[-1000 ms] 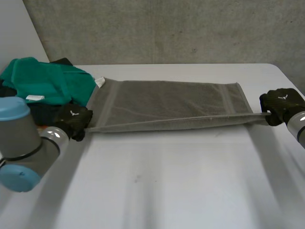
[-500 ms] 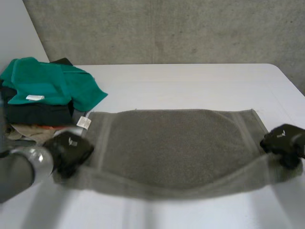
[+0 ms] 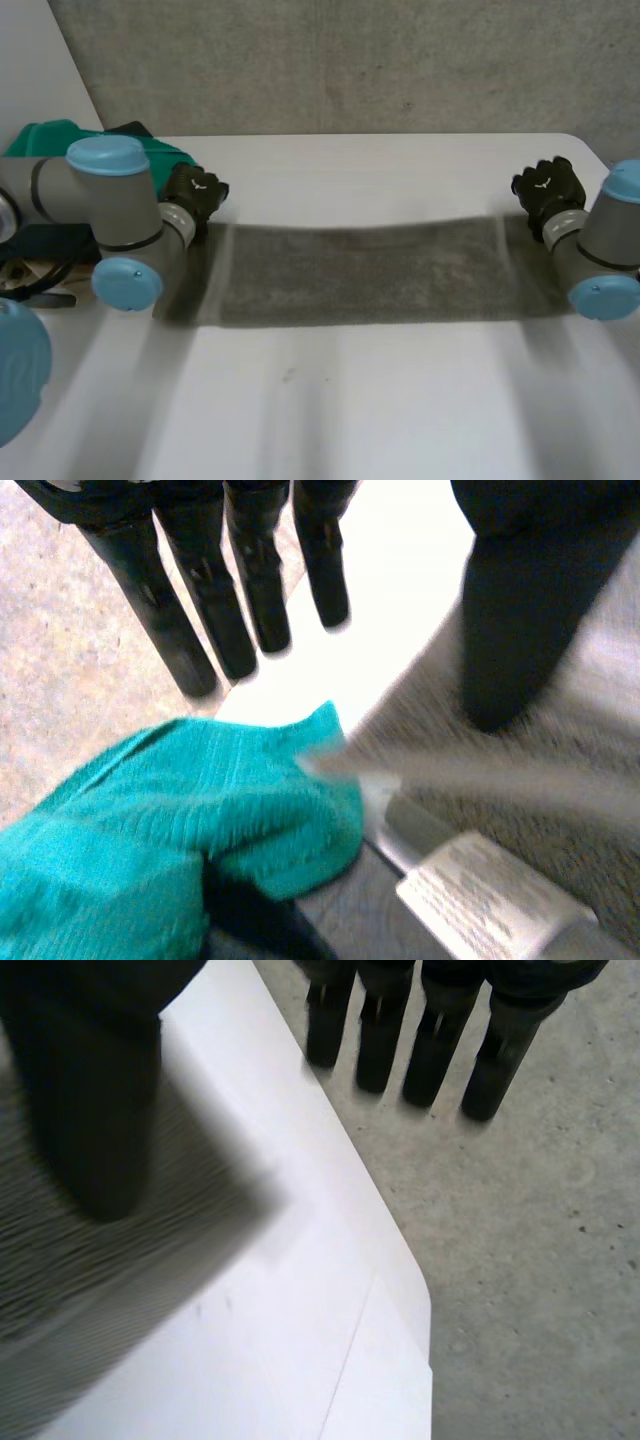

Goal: Fold the laundry.

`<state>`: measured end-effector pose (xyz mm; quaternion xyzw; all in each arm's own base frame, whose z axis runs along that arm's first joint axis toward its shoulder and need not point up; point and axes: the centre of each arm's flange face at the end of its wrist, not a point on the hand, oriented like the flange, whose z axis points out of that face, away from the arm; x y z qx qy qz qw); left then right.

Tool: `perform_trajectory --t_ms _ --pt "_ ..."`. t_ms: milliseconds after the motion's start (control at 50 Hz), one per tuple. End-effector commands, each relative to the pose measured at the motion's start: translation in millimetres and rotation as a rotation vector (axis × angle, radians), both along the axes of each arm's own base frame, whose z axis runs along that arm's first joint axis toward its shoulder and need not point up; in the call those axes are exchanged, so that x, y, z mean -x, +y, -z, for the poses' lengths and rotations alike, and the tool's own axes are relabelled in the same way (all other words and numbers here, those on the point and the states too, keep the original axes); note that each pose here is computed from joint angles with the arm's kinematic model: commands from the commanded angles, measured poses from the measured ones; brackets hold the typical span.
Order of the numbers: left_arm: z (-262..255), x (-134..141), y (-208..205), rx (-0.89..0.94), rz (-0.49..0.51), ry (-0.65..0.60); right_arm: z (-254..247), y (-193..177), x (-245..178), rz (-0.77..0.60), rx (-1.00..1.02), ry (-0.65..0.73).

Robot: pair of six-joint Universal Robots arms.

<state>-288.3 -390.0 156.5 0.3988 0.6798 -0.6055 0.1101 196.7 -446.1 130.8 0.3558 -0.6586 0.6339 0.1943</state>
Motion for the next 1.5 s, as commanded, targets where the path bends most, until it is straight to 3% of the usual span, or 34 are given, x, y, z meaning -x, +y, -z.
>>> perform_trajectory --t_ms 20,240,400,500,700,840,940,1000,1060,1160,1180,1240,1280,1340,1420,1500 --pt "-12.5 7.1 6.3 0.027 -0.022 0.025 -20.2 -2.1 -1.9 0.070 0.034 -0.030" --pt "-44.1 -10.5 52.6 0.026 -0.008 0.092 -62.7 61.8 29.5 -0.018 -0.217 -0.214" --pt "-40.7 -19.6 81.3 0.026 0.020 0.146 -34.0 91.7 61.1 0.011 -0.428 -0.277" --pt "-34.8 -21.4 84.8 0.037 0.012 0.187 -11.1 92.4 66.7 -0.005 -0.439 -0.291" --pt "-23.1 -19.5 86.1 0.003 0.002 0.219 15.7 75.6 73.5 0.032 -0.373 -0.263" --pt "-31.5 -22.4 88.0 0.022 -0.018 0.222 -21.3 60.6 122.1 0.210 -0.202 -0.233" --pt "-41.9 -28.5 89.9 0.039 -0.027 0.231 -32.8 41.2 173.3 0.301 -0.128 -0.071" --pt "-45.2 -32.0 90.9 0.043 -0.035 0.235 -38.0 35.2 178.9 0.302 -0.116 0.045" --pt "-49.7 -35.1 93.7 0.050 -0.036 0.240 -43.0 33.5 146.8 0.194 -0.086 0.148" --pt "-55.6 -36.4 97.9 0.060 -0.027 0.246 -65.4 50.6 61.0 -0.094 0.042 0.139" --pt "-56.6 -36.8 98.9 0.061 -0.027 0.246 -72.1 68.2 24.5 -0.236 0.088 0.137" --pt "-57.9 -36.5 101.0 0.062 -0.025 0.248 -76.6 100.1 -24.0 -0.443 0.150 0.139" --pt "-57.7 -36.3 104.5 0.059 -0.023 0.247 -62.6 142.8 -75.1 -0.680 0.191 0.142" --pt "-55.4 -36.0 107.5 0.049 -0.018 0.244 -45.7 187.5 -115.7 -0.866 0.211 0.149" --pt "-50.6 -33.1 111.6 0.036 -0.008 0.241 -16.7 223.4 -142.7 -0.984 0.169 0.175" --pt "-47.1 -27.4 114.8 0.027 0.009 0.238 0.8 233.4 -155.4 -0.990 0.127 0.220"
